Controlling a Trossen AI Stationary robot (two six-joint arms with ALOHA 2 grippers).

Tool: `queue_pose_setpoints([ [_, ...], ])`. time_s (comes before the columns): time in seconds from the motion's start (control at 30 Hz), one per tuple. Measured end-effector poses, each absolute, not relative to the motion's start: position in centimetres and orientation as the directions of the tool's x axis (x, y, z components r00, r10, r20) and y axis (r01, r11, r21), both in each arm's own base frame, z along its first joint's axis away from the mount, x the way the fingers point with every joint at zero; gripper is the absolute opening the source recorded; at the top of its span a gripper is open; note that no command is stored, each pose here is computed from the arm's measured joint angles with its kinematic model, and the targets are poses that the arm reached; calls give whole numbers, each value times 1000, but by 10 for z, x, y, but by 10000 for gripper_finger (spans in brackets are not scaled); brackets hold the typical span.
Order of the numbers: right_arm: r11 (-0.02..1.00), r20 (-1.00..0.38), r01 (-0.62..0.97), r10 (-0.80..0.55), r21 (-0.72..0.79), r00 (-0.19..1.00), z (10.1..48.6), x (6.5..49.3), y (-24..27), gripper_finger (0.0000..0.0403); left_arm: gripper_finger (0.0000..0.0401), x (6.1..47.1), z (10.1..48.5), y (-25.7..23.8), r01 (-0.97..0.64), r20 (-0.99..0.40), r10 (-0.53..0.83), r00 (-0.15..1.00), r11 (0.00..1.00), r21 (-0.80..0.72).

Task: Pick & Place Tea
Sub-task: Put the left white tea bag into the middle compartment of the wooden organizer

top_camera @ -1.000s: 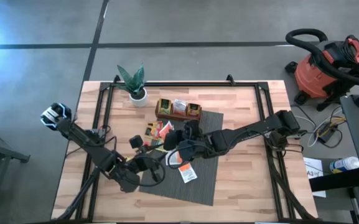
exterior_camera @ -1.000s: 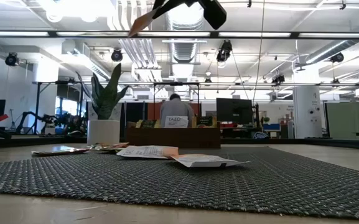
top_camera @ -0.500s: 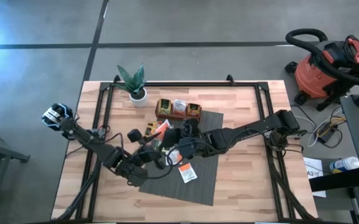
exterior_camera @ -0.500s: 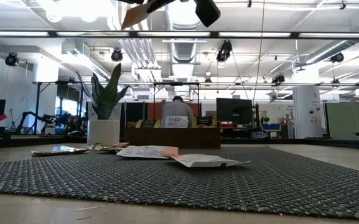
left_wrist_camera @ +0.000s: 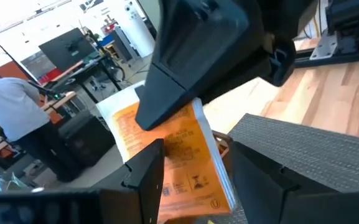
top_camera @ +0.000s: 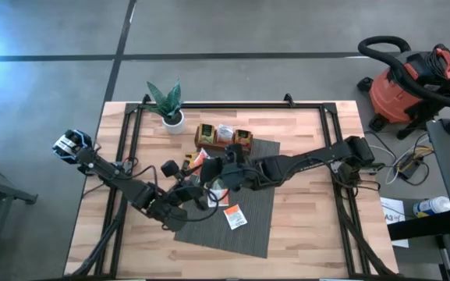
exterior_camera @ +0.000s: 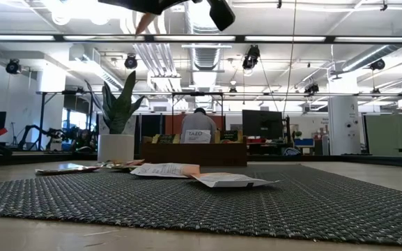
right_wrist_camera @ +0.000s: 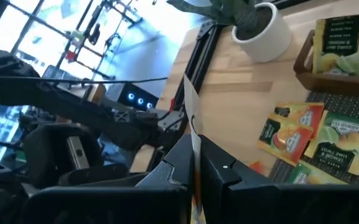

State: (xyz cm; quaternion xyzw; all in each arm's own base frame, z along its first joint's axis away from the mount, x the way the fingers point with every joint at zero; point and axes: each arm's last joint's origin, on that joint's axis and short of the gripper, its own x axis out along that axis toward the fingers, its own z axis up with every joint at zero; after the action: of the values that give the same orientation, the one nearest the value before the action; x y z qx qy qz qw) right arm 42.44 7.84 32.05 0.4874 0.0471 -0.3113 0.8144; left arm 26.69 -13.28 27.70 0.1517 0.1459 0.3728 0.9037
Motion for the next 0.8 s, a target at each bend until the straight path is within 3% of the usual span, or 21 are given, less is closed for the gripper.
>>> queue_pose_setpoints([
  [0.6, 325, -415, 522, -344, 789, 842, 321, 425, 81, 11, 173, 264, 273, -130, -657, -116, 764, 635, 612, 440],
  [0.8, 332, -440, 545, -342, 770, 830, 319, 423, 81, 11, 138, 264, 273, -130, -657, -116, 764, 635, 613, 439],
])
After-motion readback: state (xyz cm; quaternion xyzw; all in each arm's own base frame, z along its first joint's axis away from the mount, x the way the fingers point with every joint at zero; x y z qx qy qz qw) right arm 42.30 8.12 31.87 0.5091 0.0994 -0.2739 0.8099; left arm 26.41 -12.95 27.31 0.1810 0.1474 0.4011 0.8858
